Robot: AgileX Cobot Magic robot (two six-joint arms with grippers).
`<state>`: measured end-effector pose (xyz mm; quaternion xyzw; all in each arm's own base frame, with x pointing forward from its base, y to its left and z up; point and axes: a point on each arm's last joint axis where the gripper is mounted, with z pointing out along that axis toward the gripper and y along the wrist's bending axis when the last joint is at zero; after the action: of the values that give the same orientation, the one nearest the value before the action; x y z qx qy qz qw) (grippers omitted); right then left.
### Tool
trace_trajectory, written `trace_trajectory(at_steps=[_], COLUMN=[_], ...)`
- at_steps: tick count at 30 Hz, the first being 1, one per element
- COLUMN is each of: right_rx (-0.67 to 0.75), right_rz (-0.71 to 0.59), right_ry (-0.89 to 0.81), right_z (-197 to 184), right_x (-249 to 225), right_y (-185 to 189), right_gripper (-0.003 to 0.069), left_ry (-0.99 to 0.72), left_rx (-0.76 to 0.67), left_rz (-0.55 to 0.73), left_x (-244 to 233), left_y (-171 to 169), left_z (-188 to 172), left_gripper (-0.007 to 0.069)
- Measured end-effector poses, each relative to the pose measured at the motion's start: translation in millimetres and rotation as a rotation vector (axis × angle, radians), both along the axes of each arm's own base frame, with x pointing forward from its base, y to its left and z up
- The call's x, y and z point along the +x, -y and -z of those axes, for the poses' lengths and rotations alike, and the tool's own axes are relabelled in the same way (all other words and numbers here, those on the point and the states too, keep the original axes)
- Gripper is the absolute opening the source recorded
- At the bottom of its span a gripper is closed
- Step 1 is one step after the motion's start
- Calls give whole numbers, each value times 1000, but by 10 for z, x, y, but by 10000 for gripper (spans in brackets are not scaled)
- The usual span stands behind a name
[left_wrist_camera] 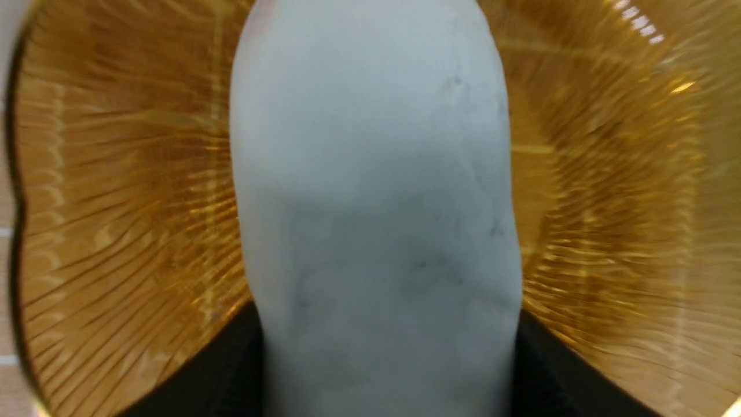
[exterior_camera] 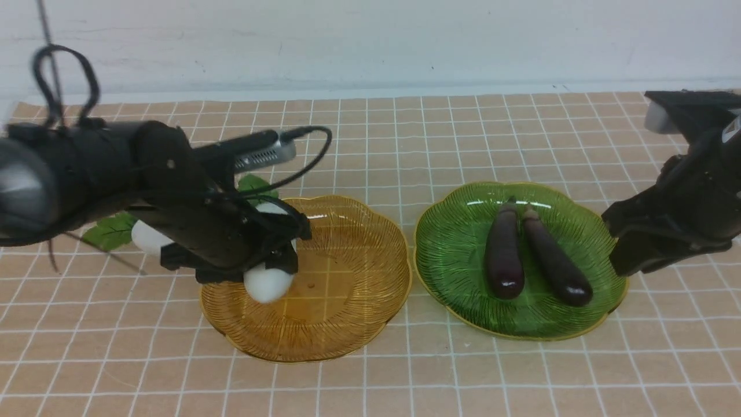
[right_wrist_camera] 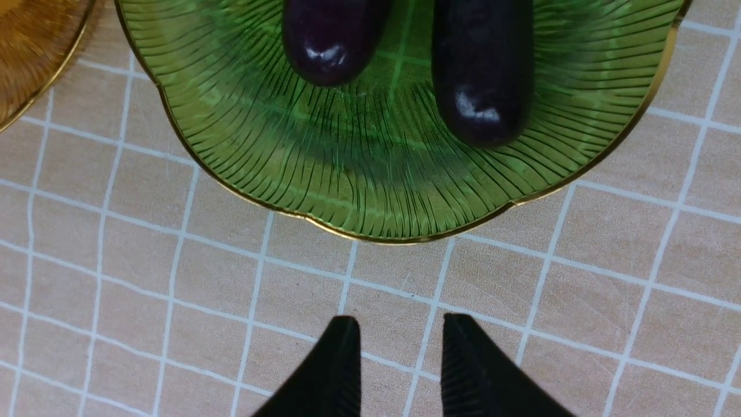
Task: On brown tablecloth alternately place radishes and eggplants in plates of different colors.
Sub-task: 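Pick up the white radish and place it in the left plate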
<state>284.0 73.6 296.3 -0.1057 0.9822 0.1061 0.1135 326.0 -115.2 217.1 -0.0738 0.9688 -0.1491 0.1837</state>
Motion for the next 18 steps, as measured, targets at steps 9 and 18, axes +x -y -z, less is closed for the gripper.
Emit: trace_trajectory(at_steps=[9,18], right_rx=[0,0], right_rz=[-2,-2], right_ry=[0,0], right_z=[0,2], right_x=[0,-1], right_y=[0,0], right_gripper=[190,190], left_ry=[-1,33], left_rx=[9,66], left_rz=[8,-210], left_x=[151,356], left_y=[39,-615], left_z=[17,-376], left_gripper=[621,669])
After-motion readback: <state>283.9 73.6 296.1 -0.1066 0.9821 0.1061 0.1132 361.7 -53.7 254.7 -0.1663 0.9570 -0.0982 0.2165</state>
